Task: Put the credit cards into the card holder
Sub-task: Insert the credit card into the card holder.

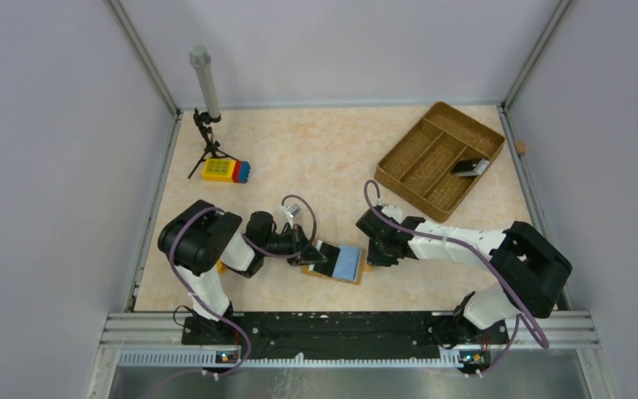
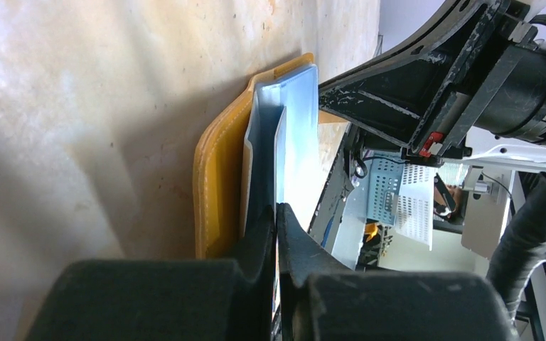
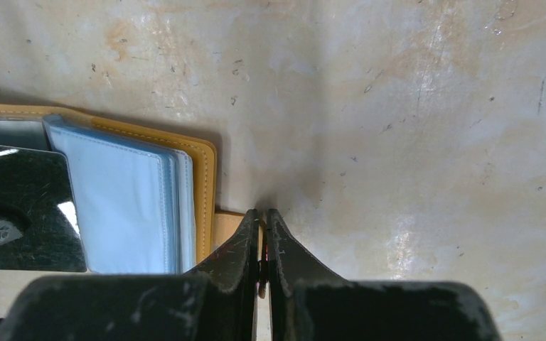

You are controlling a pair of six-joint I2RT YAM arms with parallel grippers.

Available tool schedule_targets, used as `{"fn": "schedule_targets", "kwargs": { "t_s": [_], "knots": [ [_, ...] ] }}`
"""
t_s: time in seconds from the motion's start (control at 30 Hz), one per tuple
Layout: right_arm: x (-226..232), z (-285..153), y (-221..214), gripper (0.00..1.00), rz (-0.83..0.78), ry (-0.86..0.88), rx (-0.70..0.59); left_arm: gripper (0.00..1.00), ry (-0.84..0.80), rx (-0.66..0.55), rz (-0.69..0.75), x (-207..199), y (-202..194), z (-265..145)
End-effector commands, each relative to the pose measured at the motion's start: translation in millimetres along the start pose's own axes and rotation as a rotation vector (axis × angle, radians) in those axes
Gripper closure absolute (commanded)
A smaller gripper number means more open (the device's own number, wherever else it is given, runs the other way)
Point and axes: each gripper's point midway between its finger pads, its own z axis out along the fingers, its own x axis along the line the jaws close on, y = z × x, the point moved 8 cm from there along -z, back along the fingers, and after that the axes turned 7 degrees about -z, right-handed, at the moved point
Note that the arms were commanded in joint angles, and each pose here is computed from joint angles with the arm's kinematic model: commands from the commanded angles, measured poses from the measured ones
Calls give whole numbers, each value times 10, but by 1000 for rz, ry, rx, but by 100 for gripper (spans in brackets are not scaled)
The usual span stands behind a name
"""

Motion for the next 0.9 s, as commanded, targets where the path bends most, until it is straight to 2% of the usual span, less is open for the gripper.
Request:
{"fn": "schedule_targets", "kwargs": {
  "t_s": [0.0, 0.53, 0.87],
  "knots": [
    [-135, 129, -171, 100, -42, -88, 61, 100, -18, -45, 19, -8, -11, -19],
    [-135, 127, -170, 100, -42, -92, 62, 100, -33, -102, -30, 25, -51, -43],
    [-135, 122, -165, 100, -42, -94, 62, 100, -46, -89, -37, 30, -54, -31]
  ]
}}
